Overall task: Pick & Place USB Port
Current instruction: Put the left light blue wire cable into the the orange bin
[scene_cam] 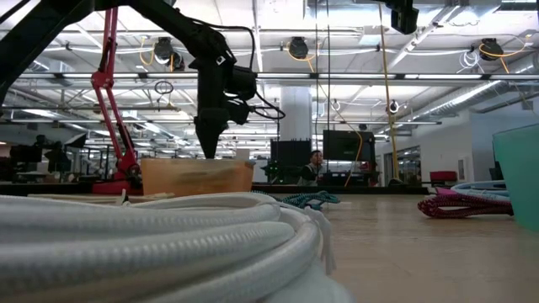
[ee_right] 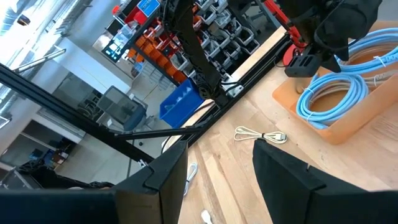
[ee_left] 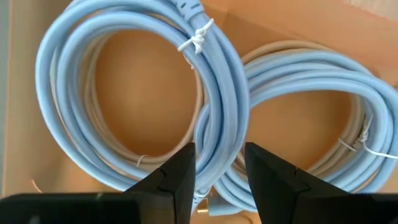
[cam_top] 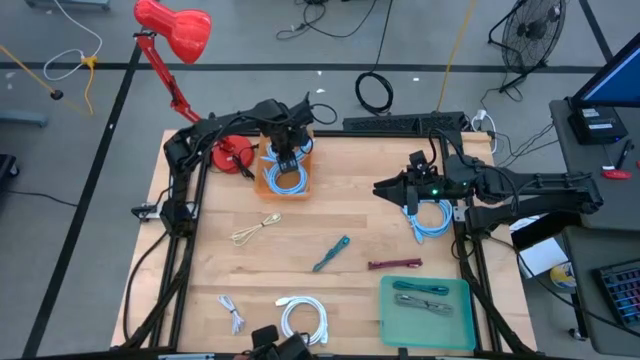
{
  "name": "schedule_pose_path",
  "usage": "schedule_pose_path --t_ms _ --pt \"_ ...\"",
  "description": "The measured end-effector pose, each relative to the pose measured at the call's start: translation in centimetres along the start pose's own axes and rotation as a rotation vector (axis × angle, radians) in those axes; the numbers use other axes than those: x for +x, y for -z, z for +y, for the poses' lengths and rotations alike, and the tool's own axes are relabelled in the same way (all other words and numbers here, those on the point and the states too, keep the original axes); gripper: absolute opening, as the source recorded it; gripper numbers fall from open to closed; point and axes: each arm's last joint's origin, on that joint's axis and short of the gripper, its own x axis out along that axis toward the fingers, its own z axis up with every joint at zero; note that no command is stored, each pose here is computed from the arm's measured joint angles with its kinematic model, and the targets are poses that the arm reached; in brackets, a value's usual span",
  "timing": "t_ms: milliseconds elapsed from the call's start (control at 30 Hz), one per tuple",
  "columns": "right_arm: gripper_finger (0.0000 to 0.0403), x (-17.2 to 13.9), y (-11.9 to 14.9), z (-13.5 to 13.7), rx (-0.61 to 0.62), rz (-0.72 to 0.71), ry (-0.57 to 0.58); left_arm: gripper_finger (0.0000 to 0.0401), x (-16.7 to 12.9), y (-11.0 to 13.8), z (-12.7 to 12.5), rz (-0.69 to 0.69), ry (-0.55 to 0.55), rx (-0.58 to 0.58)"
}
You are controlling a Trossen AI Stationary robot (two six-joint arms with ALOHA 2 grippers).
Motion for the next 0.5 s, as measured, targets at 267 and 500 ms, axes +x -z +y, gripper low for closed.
schedule_pose_path --t_ms 267,500 --pt "0.0171 0.0 0.0 0.0 0.000 0.000 0.000 0.0054 1.3 0.6 -0.2 0.033 0.023 0.009" --pt "0.0171 0.0 0.0 0.0 0.000 0.000 0.000 0.0011 2.1 0.9 -0.3 0.048 0.003 -0.001"
